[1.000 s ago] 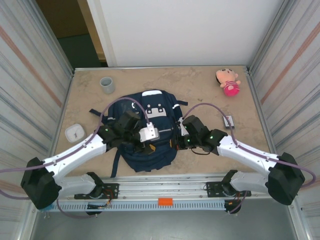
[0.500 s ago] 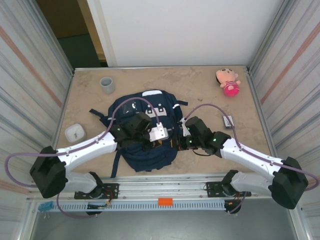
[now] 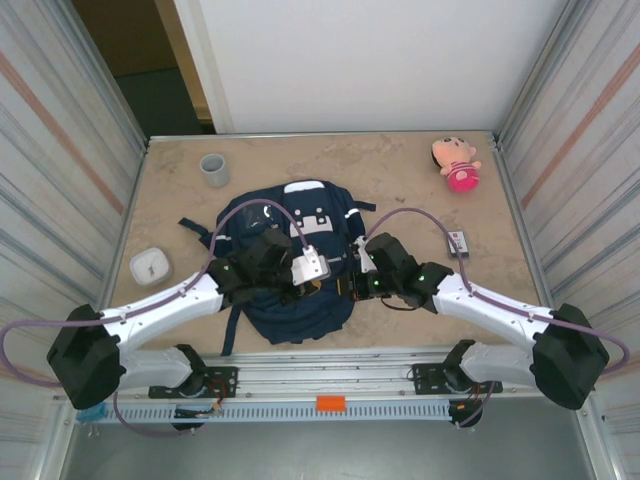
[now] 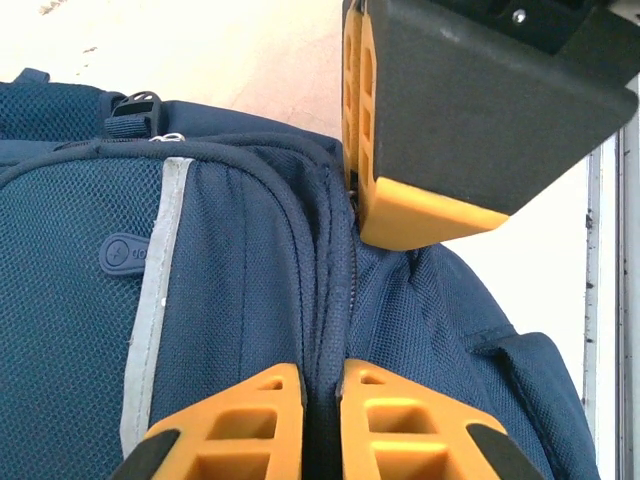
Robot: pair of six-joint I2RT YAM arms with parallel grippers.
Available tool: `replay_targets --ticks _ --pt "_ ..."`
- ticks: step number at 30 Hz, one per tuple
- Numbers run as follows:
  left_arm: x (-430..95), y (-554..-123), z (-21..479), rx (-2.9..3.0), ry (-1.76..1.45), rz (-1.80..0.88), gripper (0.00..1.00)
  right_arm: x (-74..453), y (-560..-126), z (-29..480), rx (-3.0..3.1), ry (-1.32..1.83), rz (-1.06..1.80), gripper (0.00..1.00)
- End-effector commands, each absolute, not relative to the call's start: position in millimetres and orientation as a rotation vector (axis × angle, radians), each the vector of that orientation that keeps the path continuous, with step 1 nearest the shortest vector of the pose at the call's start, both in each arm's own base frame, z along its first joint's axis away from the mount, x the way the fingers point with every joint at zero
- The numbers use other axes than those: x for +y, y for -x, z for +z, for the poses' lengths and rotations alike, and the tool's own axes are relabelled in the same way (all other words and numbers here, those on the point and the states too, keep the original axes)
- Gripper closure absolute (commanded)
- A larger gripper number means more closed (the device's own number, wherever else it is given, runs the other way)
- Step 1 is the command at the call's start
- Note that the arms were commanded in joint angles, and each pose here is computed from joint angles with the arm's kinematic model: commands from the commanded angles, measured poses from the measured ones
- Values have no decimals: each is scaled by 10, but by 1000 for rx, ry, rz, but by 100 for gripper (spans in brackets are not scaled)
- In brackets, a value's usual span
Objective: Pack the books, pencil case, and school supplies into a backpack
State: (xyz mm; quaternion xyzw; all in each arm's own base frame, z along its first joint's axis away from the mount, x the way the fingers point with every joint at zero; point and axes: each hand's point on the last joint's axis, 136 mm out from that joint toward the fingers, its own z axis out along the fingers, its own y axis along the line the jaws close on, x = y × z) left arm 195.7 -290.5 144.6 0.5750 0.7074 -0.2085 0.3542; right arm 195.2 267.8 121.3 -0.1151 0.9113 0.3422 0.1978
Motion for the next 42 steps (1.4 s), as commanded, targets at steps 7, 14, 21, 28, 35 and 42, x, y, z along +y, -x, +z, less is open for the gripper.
replay_targets --ticks 7,14,21,28,35,42 --pt "-2577 -1897 1500 1814 -1479 -493 91 2043 -2085 1051 2586 175 785 100" --pt "-2378 -1731 1441 1804 -1571 -440 85 2151 -2107 1148 2549 203 937 100" --pt "-2636 -1620 1729 1719 -1556 -563 59 2430 -1949 1255 2498 313 1021 100" --pt "-3182 -1715 1585 1729 -1643 -346 35 2486 -1907 1323 2479 346 1034 100" --pt "-3247 -1947 1390 1800 -1618 -218 68 2487 -1863 1387 2459 366 1059 100" --pt "-3024 -1842 1392 1702 -1676 -181 96 2236 -1980 1191 2519 228 970 100"
